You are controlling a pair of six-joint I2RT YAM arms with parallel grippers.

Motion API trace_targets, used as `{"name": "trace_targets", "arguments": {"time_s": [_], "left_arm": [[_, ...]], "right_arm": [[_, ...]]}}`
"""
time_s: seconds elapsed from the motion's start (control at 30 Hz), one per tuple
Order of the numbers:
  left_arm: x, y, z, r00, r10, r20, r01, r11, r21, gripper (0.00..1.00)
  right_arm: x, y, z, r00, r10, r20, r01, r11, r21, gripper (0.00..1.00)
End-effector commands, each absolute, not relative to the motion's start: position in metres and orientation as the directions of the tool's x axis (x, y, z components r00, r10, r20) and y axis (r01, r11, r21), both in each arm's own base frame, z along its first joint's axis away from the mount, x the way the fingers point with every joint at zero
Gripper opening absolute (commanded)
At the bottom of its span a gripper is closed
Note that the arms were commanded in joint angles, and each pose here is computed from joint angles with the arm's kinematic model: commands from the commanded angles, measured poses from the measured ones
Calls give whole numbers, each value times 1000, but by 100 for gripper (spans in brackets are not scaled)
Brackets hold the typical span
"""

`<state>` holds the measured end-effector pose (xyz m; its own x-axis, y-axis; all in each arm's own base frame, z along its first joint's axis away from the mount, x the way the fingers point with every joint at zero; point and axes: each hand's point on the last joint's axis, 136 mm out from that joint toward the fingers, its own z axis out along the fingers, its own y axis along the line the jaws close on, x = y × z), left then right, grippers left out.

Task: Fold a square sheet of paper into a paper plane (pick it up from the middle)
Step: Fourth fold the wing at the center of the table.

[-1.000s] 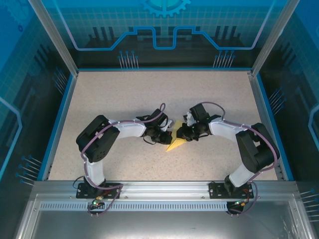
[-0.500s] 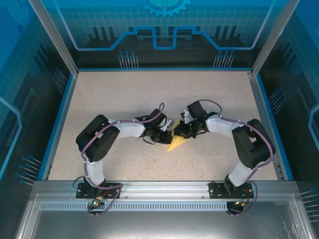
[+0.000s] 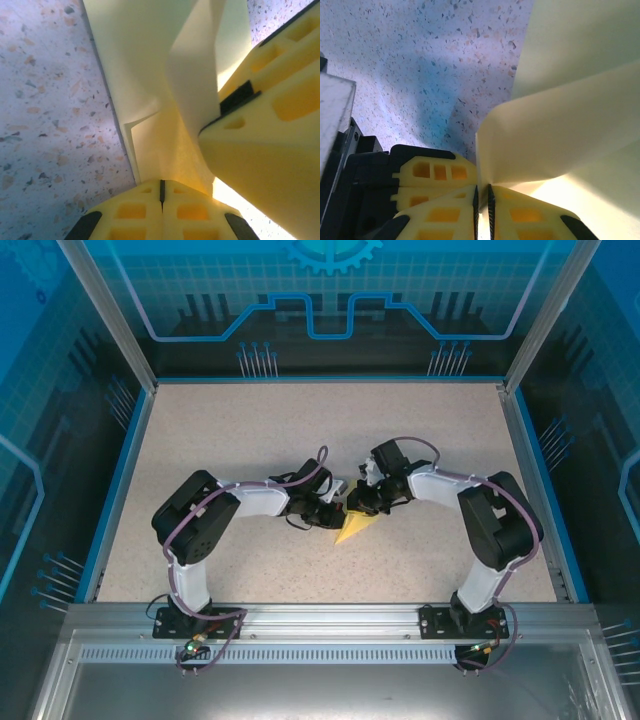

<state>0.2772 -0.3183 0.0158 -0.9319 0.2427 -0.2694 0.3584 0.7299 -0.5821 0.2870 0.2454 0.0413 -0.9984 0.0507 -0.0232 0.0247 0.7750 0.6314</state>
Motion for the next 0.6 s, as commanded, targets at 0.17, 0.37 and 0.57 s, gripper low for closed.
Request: {"name": "trace_targets", "arguments": {"time_s": [0.17,0.37,0.57], "left_arm": [[275,-303,19,-934,234,-270,350,749,-562,0],[274,-301,26,-932,230,-278,353,748,-562,0],[274,-299,42,-928,219,-302,359,743,-565,0]], "right_arm": [[286,248,34,-1000,20,-7,12,793,609,15],[286,250,29,-1000,11,1,9,800,600,15],[287,251,25,-1000,4,7,7,804,594,15]]}}
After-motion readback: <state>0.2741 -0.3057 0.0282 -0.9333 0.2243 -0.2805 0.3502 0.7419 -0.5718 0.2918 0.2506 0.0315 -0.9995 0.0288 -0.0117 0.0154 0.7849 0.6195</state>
